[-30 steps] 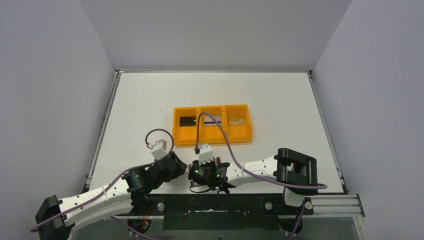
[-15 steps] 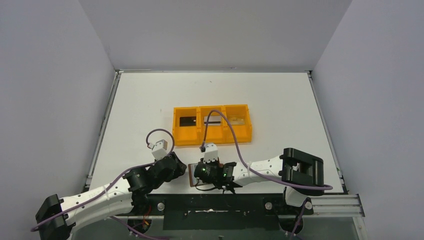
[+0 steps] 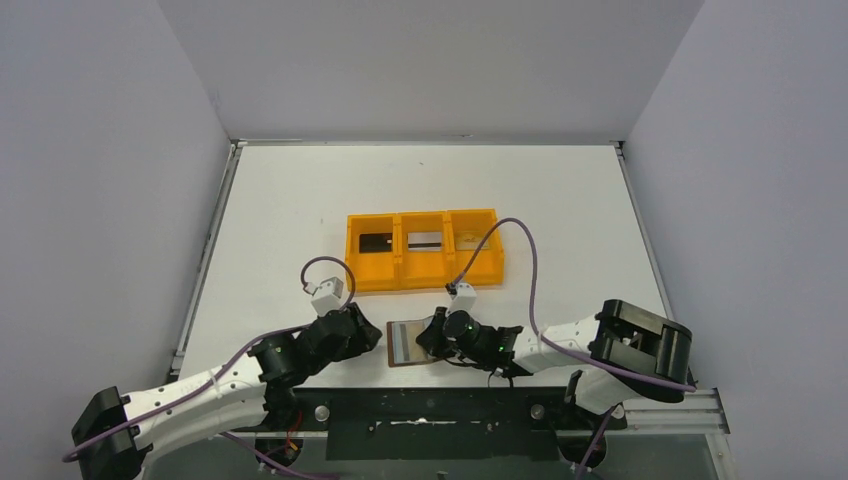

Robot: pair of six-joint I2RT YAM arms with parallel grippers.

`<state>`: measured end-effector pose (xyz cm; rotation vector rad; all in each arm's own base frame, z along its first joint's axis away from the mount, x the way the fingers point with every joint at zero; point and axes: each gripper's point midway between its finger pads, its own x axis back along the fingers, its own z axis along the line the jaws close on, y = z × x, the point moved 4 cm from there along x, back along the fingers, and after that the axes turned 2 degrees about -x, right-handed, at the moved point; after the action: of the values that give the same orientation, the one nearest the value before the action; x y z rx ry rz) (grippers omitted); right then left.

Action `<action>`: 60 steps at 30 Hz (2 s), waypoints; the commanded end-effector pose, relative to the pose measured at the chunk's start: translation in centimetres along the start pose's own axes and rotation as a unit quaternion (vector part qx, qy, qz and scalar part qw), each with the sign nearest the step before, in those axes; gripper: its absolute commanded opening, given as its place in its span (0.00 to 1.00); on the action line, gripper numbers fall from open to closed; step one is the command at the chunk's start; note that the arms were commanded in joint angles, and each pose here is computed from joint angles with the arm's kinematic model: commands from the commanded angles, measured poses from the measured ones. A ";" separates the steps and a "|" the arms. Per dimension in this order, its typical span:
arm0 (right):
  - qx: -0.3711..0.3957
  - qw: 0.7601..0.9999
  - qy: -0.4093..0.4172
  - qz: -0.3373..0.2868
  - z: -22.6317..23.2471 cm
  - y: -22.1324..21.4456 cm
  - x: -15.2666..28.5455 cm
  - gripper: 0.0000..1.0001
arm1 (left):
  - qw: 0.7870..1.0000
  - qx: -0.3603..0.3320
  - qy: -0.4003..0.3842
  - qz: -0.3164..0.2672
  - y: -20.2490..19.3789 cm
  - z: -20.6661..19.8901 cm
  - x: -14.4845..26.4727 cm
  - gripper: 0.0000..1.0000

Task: Take the credit cards out of the card holder

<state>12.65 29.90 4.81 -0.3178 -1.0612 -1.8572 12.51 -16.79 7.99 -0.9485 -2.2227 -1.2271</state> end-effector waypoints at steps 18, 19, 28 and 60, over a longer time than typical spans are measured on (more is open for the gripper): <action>-0.111 0.979 0.164 -0.051 2.2 2.2 1.8 0.00 | 0.986 0.005 -0.160 0.038 -0.2 -6.4 -0.2 0.44; -0.112 0.979 0.164 -0.051 2.2 2.2 1.7 0.00 | 0.986 0.005 -0.163 0.043 -0.3 -6.6 -0.3 0.44; -0.117 0.979 0.163 -0.047 2.0 1.9 1.5 0.00 | 0.982 0.009 -0.171 0.078 -1.7 -7.0 -1.6 0.39; 0.012 0.998 -0.049 -0.035 -1.6 2.9 2.7 0.30 | 0.987 -0.045 -0.127 0.090 -0.7 -6.6 -2.5 0.14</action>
<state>13.10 26.15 6.28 -0.3426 -1.1046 -1.8922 12.74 -22.38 6.73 -1.3187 -2.1901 -1.1409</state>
